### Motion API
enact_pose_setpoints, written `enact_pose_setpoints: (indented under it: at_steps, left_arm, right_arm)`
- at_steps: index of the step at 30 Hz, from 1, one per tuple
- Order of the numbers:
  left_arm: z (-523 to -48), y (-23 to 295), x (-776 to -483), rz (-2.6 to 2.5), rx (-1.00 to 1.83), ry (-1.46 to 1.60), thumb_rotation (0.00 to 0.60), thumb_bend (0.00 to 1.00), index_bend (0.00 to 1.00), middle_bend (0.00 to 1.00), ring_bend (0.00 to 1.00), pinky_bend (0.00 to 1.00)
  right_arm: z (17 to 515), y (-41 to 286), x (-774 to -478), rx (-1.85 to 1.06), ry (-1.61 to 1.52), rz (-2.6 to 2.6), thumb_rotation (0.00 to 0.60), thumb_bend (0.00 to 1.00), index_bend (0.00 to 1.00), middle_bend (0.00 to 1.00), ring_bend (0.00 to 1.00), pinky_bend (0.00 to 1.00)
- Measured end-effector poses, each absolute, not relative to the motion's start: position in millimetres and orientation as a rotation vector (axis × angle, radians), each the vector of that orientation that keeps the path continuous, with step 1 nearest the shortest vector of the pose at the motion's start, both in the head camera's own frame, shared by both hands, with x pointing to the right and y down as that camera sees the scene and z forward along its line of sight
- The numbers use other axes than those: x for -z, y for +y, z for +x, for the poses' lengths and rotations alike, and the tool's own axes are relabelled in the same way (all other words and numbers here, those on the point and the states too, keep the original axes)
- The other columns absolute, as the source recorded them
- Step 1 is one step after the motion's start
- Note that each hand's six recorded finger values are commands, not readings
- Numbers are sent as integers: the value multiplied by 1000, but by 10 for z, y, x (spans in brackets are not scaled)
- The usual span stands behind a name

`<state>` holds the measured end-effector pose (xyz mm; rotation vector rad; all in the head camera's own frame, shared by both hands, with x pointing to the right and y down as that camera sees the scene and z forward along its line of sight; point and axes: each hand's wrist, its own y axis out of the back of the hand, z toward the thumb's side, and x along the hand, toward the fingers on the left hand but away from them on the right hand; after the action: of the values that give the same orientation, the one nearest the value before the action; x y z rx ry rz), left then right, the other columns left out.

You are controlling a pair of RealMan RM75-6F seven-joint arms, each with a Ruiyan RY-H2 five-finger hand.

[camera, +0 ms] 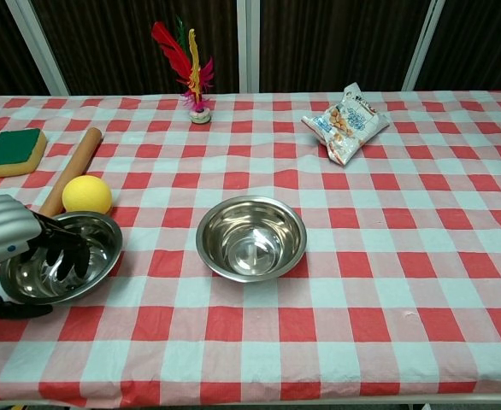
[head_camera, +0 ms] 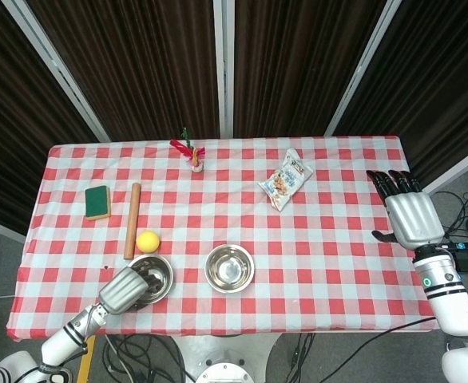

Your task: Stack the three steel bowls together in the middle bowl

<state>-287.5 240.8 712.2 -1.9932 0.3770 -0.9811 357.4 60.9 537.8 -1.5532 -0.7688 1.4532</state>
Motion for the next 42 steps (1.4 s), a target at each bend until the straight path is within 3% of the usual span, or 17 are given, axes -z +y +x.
enact_pose_setpoints:
  at_steps: [27,42]
  left_arm:
    - [-2878,2407,-7134,-1957,967,365,600,356,724,752,668,745]
    - [-2618,2194,-6659,-1926,839,431,600,366,733,761,677,749]
  right_arm:
    - [3645,618,-5397,-1479,-774,-1555,600,0,18,104,65,81]
    - [3569,551,-5249,-1422,-841,-1558,600,0,18,104,65,81]
